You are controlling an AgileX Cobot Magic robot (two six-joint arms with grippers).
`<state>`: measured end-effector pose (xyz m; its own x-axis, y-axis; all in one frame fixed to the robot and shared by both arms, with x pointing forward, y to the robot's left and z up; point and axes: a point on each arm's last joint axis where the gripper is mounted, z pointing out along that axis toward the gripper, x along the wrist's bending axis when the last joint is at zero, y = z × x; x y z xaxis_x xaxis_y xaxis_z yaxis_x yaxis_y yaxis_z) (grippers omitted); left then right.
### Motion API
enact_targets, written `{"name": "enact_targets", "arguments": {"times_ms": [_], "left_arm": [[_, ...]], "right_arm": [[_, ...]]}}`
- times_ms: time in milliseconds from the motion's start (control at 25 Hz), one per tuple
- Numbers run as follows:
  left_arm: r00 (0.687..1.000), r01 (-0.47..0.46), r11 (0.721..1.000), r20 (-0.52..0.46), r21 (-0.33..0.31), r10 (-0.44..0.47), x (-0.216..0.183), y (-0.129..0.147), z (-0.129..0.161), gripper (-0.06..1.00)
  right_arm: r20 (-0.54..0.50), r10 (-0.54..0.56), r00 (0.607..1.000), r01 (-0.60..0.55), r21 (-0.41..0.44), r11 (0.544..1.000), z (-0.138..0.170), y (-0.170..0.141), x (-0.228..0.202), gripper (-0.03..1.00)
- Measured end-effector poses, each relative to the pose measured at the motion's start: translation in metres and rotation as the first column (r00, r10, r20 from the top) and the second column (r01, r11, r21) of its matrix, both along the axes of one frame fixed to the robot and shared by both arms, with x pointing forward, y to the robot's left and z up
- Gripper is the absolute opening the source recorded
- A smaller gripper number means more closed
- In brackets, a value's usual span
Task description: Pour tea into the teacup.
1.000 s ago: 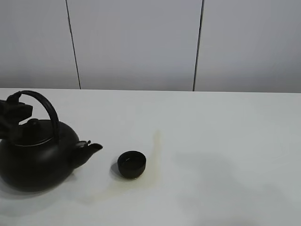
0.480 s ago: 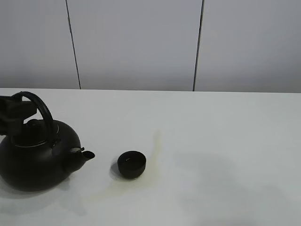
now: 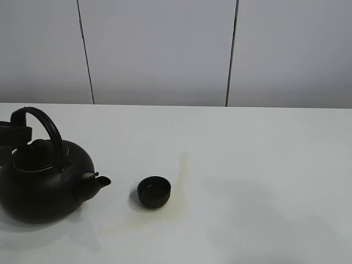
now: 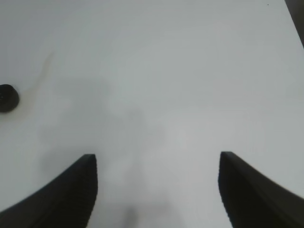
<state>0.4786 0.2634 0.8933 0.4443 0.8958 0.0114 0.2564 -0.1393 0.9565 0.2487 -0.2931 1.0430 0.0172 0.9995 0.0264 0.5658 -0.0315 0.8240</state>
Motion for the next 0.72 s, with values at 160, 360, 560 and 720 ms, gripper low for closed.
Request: {"name": "enact_targets", "arguments": {"times_ms": [160,360,560,720], "left_arm": [[0.999,-0.042,0.999,0.016,-0.005,0.042,-0.007,0.009,0.007,0.34],[0.994,-0.113,0.994,0.004,-0.009,0.113,-0.022,0.024,0.009,0.34],[0.978,-0.209,0.974,-0.004,-0.084,0.209,-0.021,0.036,0.015,0.34],[0.963,-0.264,0.944,-0.007,-0.197,0.268,0.0,0.045,0.027,0.34]], "right_arm": [[0.0,0.0,1.0,0.0,0.001,1.0,0.0,0.0,0.0,0.49],[0.0,0.001,1.0,-0.001,0.002,1.0,0.0,0.0,0.0,0.49],[0.001,0.001,1.0,-0.001,0.003,1.0,0.0,0.0,0.0,0.49],[0.001,0.001,1.0,-0.001,0.003,1.0,0.0,0.0,0.0,0.49]]}}
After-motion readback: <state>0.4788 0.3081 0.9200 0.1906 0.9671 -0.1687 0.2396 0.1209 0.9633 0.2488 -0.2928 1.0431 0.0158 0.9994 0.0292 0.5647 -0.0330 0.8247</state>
